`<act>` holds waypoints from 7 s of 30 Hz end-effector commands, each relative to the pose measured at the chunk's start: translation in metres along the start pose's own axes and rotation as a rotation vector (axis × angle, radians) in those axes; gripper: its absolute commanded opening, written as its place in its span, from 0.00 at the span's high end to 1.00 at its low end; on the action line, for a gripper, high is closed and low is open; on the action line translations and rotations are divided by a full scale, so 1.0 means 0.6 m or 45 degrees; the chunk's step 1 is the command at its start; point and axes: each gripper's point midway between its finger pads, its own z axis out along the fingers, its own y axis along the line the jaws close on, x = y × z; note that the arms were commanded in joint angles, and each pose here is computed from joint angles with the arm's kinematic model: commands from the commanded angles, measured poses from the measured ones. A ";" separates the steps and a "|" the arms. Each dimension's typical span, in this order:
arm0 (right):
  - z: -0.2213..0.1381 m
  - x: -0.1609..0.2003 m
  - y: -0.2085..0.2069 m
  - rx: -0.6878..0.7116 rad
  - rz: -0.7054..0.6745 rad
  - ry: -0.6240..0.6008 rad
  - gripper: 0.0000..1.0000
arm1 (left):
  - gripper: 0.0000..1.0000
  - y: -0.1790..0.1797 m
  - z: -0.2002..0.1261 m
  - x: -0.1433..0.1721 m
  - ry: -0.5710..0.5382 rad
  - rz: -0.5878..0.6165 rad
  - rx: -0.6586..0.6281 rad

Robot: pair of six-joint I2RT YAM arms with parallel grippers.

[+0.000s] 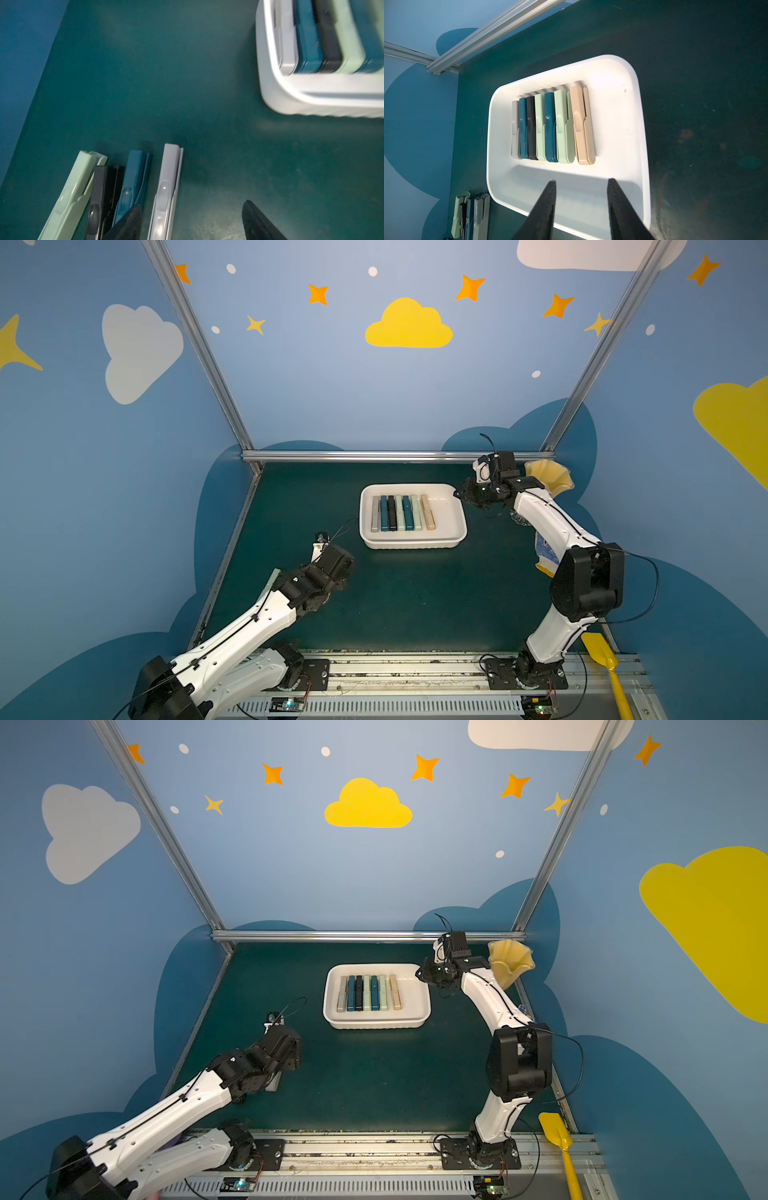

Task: Put the pruning pliers into the storage box
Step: Pick up the pruning pliers from the center of the board, then place the pruning pliers in the storage box, then adjust the pruning pliers in the storage box.

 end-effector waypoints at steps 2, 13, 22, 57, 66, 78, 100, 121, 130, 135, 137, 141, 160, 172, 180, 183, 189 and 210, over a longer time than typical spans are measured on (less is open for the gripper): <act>0.004 -0.007 -0.007 -0.019 0.019 -0.003 0.61 | 0.23 0.015 -0.011 -0.023 -0.056 0.093 -0.060; 0.011 -0.014 -0.025 -0.031 0.057 0.003 0.61 | 0.24 0.027 0.031 0.015 0.185 -0.020 -0.080; 0.026 -0.008 -0.031 -0.044 0.080 0.030 0.61 | 0.27 0.048 0.041 0.078 0.365 -0.251 -0.219; 0.017 -0.003 -0.027 0.001 0.064 0.024 0.62 | 0.38 0.015 0.103 0.138 0.453 -0.399 -0.174; 0.014 -0.001 -0.029 0.012 0.064 0.021 0.63 | 0.53 0.009 0.110 0.135 0.455 -0.395 -0.178; 0.011 0.000 -0.029 0.017 0.062 0.018 0.63 | 0.67 0.003 0.106 0.122 0.439 -0.362 -0.172; 0.001 -0.001 -0.031 0.034 0.055 0.006 0.64 | 0.75 -0.053 0.080 0.037 0.339 -0.245 -0.062; -0.081 -0.011 -0.089 0.097 0.143 -0.117 0.63 | 0.72 -0.359 0.051 -0.269 0.167 0.054 0.436; -0.098 -0.009 -0.116 0.098 0.198 -0.146 0.64 | 0.70 -0.519 0.075 -0.312 0.152 0.042 0.579; -0.101 -0.011 -0.123 0.086 0.221 -0.156 0.64 | 0.68 -0.589 0.088 -0.308 0.146 -0.006 0.649; -0.102 -0.011 -0.124 0.087 0.223 -0.160 0.64 | 0.68 -0.606 0.092 -0.303 0.146 -0.029 0.644; -0.104 -0.007 -0.128 0.083 0.232 -0.162 0.64 | 0.68 -0.630 0.101 -0.291 0.138 -0.095 0.628; -0.083 0.034 -0.059 0.044 -0.107 0.102 0.53 | 0.65 -0.545 0.009 -0.411 -0.136 -0.042 0.593; 0.005 0.140 -0.040 0.203 -0.806 0.629 0.33 | 0.43 -0.209 0.017 -0.435 -0.303 -0.262 0.455; 0.062 0.156 -0.050 0.136 -1.146 0.751 0.27 | 0.40 -0.087 0.123 -0.366 -0.151 -0.451 0.414; 0.086 0.155 -0.046 0.122 -1.220 0.781 0.26 | 0.40 -0.081 0.156 -0.358 -0.098 -0.505 0.443; 0.127 0.164 -0.046 0.128 -1.384 0.843 0.26 | 0.39 -0.104 0.203 -0.346 0.033 -0.515 0.522; 0.211 0.204 -0.100 0.138 -1.497 0.956 0.36 | 0.40 -0.137 0.254 -0.317 0.145 -0.549 0.622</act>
